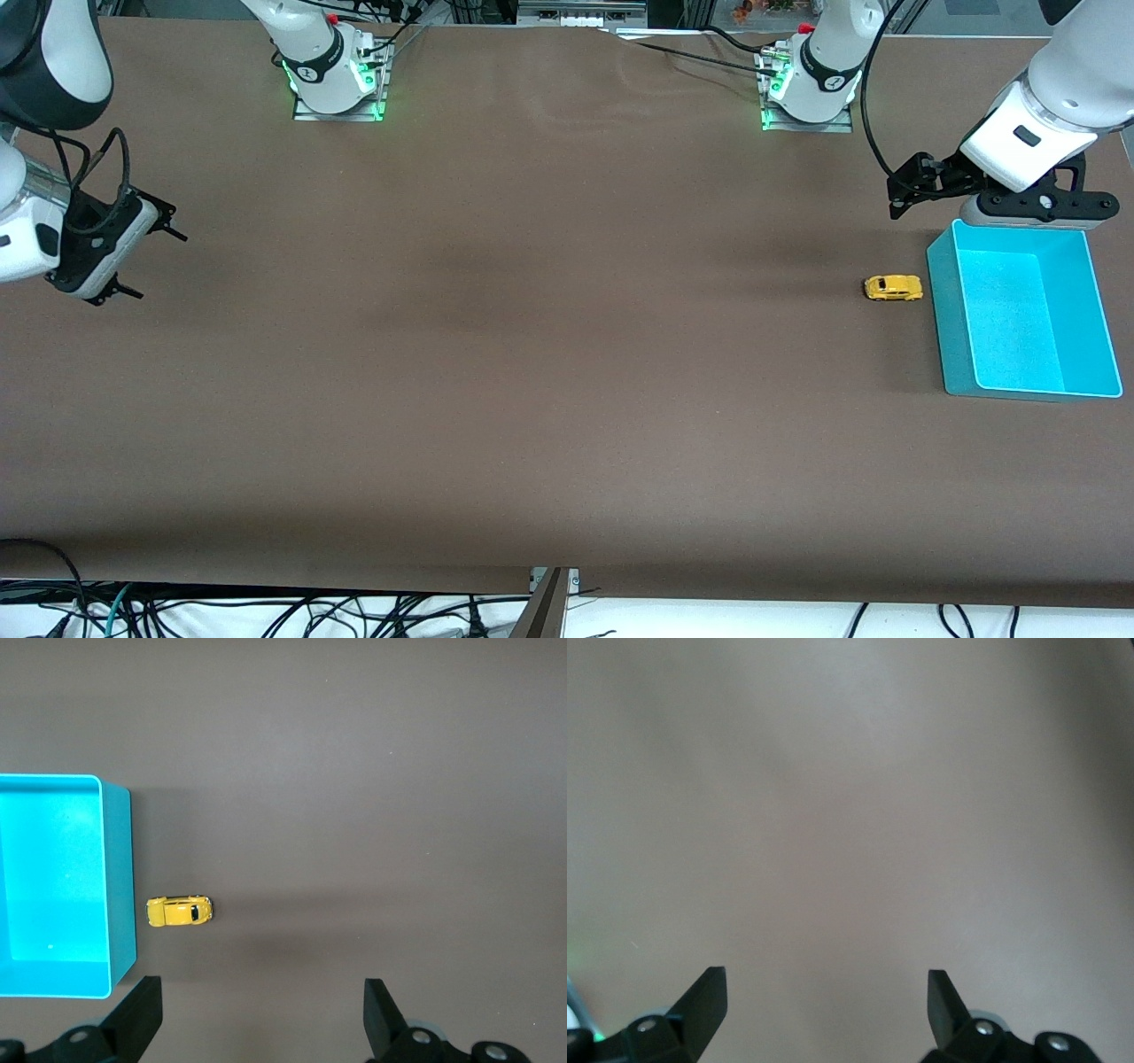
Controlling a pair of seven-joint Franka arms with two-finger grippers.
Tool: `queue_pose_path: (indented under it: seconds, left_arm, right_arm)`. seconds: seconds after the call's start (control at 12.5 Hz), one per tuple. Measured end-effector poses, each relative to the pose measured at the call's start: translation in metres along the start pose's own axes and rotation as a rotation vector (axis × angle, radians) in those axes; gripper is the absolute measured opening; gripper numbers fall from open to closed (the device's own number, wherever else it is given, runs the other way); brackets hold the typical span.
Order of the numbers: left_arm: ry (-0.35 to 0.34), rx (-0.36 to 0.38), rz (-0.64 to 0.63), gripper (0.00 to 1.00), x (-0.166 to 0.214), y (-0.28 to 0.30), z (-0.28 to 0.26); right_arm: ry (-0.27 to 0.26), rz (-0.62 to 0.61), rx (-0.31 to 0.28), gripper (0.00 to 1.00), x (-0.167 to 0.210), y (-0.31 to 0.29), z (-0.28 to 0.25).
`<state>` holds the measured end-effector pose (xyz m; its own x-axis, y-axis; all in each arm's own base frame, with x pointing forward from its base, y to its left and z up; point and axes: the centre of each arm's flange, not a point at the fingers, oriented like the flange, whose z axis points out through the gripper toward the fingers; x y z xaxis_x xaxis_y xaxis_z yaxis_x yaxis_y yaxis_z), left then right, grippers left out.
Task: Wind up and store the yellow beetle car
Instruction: 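Return the right gripper to rest while the left gripper reaches the car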
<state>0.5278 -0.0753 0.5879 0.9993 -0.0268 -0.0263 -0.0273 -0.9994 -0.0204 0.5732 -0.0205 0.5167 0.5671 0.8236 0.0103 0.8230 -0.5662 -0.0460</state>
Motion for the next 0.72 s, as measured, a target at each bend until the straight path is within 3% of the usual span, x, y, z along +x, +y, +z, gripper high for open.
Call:
queue_pose_path:
  seconds: [0.32,0.48,0.72]
  left_arm:
    - [-0.14,0.011,0.017,1.0,-0.001,-0.002,0.031]
    - [-0.208,0.0,0.116,1.0,0.002,-0.013,0.052]
    - [-0.299,-0.052,0.335,1.0,0.007,-0.053,0.096]
  right_arm:
    - [-0.003,0.397,-0.034,1.0,0.011,-0.042,-0.046]
    - [0.004,0.572,-0.048,1.0,0.017,-0.065,-0.069]
    - [0.022,0.714,-0.063,1.0,0.015,-0.085,-0.102]
